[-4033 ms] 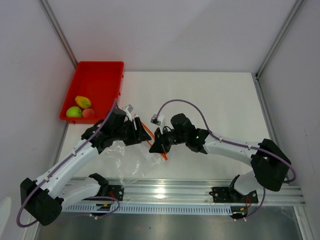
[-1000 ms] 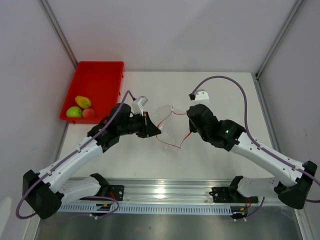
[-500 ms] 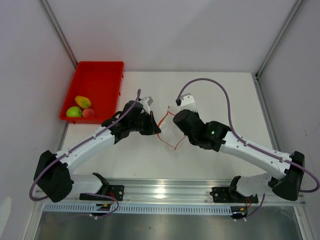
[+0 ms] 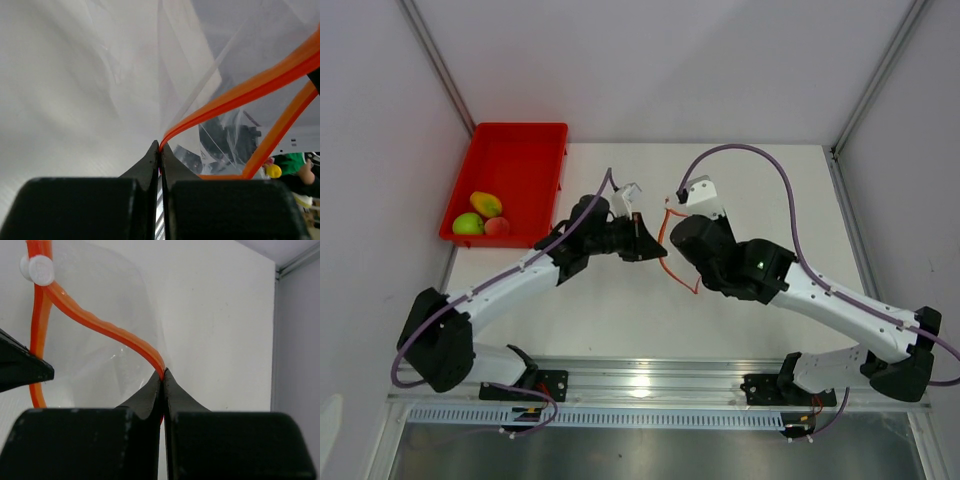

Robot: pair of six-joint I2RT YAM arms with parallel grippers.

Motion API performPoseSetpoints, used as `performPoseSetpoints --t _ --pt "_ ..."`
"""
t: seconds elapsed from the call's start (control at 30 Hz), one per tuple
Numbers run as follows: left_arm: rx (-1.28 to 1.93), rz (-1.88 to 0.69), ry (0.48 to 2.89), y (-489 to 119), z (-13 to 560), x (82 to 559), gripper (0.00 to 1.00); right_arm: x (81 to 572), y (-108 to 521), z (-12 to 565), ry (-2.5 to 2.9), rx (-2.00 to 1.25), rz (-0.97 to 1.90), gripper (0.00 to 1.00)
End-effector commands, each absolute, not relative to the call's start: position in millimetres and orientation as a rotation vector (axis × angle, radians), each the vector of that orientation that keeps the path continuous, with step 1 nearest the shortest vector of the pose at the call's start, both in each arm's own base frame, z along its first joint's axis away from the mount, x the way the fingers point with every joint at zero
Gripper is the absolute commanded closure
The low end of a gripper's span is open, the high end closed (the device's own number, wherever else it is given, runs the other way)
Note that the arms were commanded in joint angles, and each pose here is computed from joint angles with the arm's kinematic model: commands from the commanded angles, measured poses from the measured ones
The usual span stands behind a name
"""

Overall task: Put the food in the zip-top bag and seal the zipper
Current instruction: Open the zipper of the food storage bag.

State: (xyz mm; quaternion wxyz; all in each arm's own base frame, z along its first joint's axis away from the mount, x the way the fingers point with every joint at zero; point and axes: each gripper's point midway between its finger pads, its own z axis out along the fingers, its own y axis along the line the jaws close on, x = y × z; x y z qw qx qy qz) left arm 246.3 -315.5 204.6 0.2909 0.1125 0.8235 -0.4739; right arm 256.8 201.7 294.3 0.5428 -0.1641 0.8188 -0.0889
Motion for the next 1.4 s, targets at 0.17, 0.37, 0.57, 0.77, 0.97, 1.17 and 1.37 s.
performPoseSetpoints --t 0.17,0.37,0.57,0.77,0.97,1.17,1.37 --pt "0.256 -1.365 2.237 -342 198 246 0.99 254 194 299 1.932 -0.417 -0.272 1.0" --pt "0.152 -1.124 2.416 -308 149 240 0.99 254 243 243 2.033 -0.491 -0.104 1.0" --pt "0.119 -0.967 2.508 -284 123 238 0.99 248 281 201 2.125 -0.594 0.069 1.0" --pt "0.068 -0.917 2.498 -265 119 243 0.97 245 289 192 2.171 -0.59 0.228 1.0" --pt "0.071 -0.91 2.483 -260 124 247 0.84 252 283 193 2.198 -0.543 0.301 1.0" --pt "0.03 -0.933 2.323 -252 159 252 0.38 254 285 190 2.211 -0.517 0.316 1.0" --pt "-0.004 -0.907 2.066 -225 208 250 0.1 254 292 188 2.221 -0.523 0.369 1.0"
